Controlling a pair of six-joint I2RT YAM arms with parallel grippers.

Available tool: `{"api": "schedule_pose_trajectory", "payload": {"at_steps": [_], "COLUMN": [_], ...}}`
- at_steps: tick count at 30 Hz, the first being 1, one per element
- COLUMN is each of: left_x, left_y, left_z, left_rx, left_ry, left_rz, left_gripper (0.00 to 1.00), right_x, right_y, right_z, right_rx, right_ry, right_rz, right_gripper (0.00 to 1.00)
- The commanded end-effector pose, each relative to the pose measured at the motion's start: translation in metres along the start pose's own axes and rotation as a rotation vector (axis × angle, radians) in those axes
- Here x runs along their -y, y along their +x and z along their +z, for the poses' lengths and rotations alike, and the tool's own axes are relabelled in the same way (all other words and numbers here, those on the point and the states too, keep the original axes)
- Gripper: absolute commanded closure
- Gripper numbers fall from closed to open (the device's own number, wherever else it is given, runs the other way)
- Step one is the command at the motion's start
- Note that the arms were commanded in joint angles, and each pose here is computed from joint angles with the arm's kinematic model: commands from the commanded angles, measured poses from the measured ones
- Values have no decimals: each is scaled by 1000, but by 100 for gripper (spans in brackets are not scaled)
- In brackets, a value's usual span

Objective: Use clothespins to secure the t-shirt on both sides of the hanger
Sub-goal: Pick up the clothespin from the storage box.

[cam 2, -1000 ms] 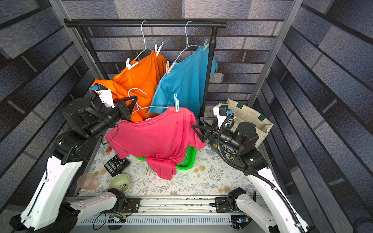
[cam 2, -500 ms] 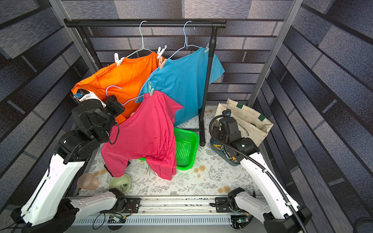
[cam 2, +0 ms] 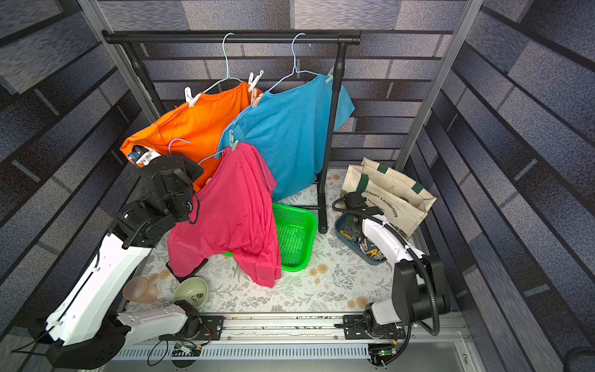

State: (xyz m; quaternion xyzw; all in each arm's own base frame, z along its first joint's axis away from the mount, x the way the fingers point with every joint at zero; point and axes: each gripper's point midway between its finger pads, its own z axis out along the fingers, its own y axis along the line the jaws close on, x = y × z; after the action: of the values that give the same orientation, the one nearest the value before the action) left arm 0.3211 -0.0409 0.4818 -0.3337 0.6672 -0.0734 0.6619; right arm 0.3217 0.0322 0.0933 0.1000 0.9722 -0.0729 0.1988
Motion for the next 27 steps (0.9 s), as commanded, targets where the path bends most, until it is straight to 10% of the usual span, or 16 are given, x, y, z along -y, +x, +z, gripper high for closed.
{"api": "schedule_pose_trajectory", "payload": {"at_steps": [1,27], "left_x": [-5,16], "left_y": [-11,11], "left_z": [2,19], "left_rx": [72,32], "left_ry": [-38,-11], "left_rz": [-87,-48], "left_gripper": [100,100], "right_x": [-12,-38], "right_y": [-17,-47], "right_z": [13,86], "right_rx": [35,-68], "right_ry": [-49,-213], "right_rz": [14,164], "right_gripper": [67,64]}}
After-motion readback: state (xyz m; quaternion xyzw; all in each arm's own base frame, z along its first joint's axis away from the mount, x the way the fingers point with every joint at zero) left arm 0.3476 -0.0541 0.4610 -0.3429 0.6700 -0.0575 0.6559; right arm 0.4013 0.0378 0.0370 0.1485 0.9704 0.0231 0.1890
